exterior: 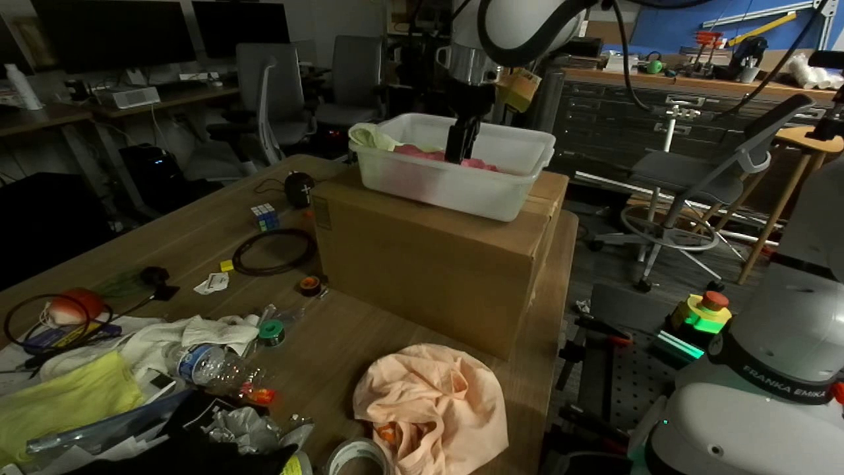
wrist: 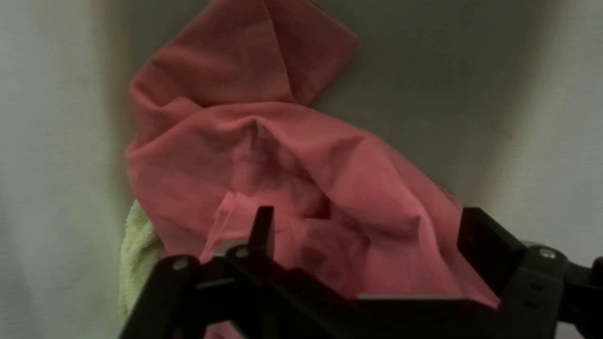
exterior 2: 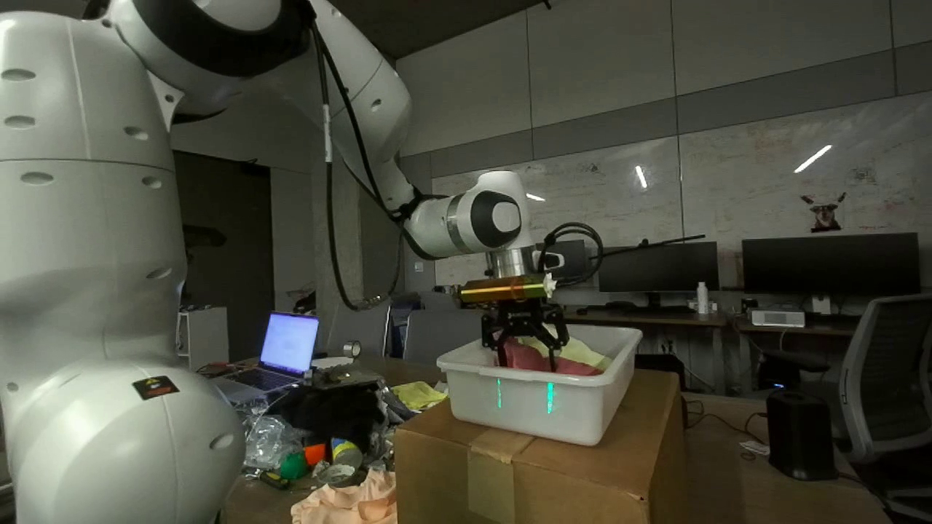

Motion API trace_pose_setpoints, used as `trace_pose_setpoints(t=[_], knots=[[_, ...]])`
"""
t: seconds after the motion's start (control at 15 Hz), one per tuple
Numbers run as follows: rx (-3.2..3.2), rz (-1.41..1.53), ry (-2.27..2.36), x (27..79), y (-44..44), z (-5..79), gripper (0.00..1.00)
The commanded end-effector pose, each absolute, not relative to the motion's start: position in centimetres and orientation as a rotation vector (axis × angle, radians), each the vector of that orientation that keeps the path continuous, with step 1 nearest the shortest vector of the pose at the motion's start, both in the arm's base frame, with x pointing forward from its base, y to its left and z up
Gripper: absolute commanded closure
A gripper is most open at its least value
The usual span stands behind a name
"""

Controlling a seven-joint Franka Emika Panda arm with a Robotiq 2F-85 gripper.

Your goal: Pick the clothes in the box and put them on the table

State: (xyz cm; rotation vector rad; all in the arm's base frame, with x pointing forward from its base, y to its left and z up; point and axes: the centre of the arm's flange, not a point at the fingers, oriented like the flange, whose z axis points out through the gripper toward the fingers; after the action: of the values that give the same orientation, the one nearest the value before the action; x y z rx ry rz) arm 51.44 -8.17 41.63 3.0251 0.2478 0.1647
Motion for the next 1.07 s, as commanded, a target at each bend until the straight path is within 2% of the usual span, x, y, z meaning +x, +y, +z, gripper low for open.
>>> trace_pose_setpoints(t=[0.0,0.4,0.47,0.53,1.0], knots=[[2.986,0.216,0.264,51.9,-9.4,41.0,0.0],[2.96,0.222,0.271,52.1,-10.4,39.9,0.0],[2.96,0.224,0.271,52.1,-10.5,39.8,0.09],[2.962,0.225,0.269,52.2,-10.6,39.7,0.25],[2.961,0.232,0.277,52.1,-10.6,39.5,0.81]])
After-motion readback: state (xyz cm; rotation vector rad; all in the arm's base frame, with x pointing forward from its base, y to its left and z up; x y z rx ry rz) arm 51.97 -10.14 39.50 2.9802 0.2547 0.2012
